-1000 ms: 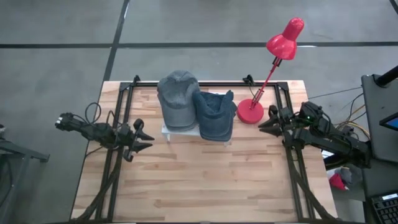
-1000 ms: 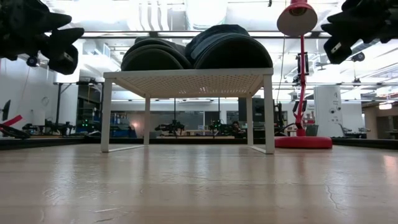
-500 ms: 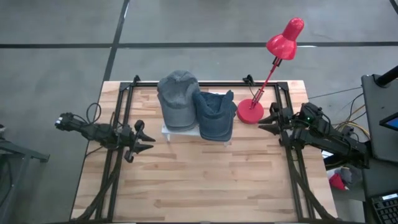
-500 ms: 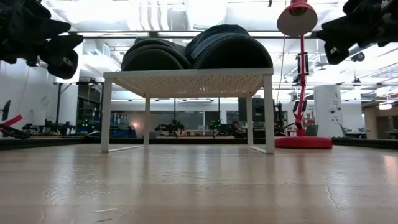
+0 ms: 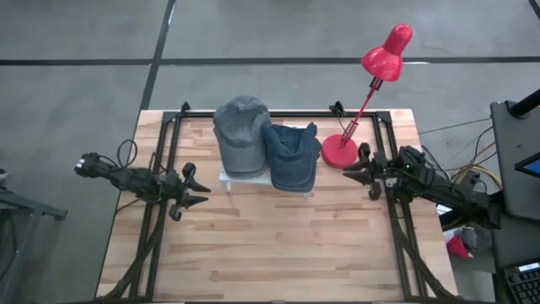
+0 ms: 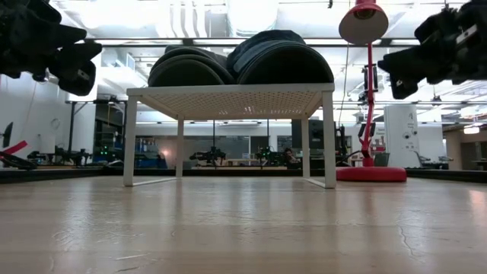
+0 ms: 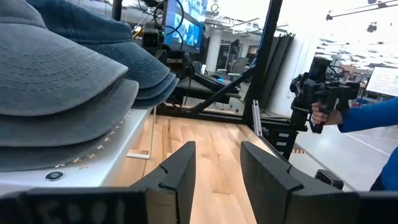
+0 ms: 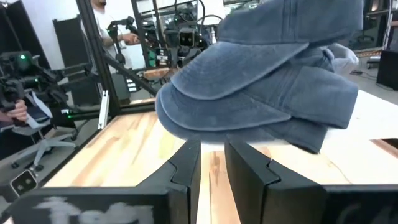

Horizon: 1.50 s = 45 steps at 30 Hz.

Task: Pick & Place hat
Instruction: Return to Home Position

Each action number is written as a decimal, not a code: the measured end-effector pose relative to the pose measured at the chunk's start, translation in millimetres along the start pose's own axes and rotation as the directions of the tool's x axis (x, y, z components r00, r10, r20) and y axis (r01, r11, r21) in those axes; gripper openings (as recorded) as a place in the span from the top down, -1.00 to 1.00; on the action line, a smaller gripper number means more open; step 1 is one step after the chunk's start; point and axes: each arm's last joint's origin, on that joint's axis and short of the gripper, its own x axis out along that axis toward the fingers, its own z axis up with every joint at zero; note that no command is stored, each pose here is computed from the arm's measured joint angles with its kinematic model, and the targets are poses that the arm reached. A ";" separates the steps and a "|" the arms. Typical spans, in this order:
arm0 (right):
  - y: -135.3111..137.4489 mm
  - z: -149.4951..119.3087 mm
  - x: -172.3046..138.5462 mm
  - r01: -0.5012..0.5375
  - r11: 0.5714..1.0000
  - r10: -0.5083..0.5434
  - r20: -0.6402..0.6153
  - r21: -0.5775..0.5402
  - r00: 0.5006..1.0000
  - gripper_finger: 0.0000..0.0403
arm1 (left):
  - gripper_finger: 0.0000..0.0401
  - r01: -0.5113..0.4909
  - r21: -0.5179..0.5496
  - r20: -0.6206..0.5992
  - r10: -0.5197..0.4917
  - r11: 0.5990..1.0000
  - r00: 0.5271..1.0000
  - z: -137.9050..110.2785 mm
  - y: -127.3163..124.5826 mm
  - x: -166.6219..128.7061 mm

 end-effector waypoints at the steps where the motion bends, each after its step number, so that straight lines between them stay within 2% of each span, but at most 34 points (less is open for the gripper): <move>1: -1.1 -3.8 0.7 -0.001 1.000 0.001 0.006 0.000 1.000 0.66 | 0.36 0.000 0.001 0.000 0.000 1.000 1.000 0.0 0.0 0.0; 9: -3.9 -14.8 2.2 -0.009 1.000 0.008 0.024 0.008 1.000 0.59 | 0.36 0.000 0.000 -0.001 0.000 1.000 1.000 -0.2 0.0 0.0; 16: -4.1 -15.2 2.4 -0.005 0.996 0.007 0.020 -0.093 1.000 0.55 | 0.36 0.005 -0.009 -0.003 -0.005 1.000 1.000 -0.4 -0.1 0.0; 31: -4.1 -15.3 2.4 -0.005 0.996 0.006 0.019 -0.091 1.000 0.66 | 0.36 0.003 -0.012 -0.001 -0.003 1.000 1.000 0.3 -0.1 0.0; 45: -4.2 -15.3 2.4 -0.004 0.996 0.006 0.019 -0.088 1.000 0.56 | 0.36 0.003 -0.013 0.001 -0.003 1.000 1.000 0.8 -0.2 -0.1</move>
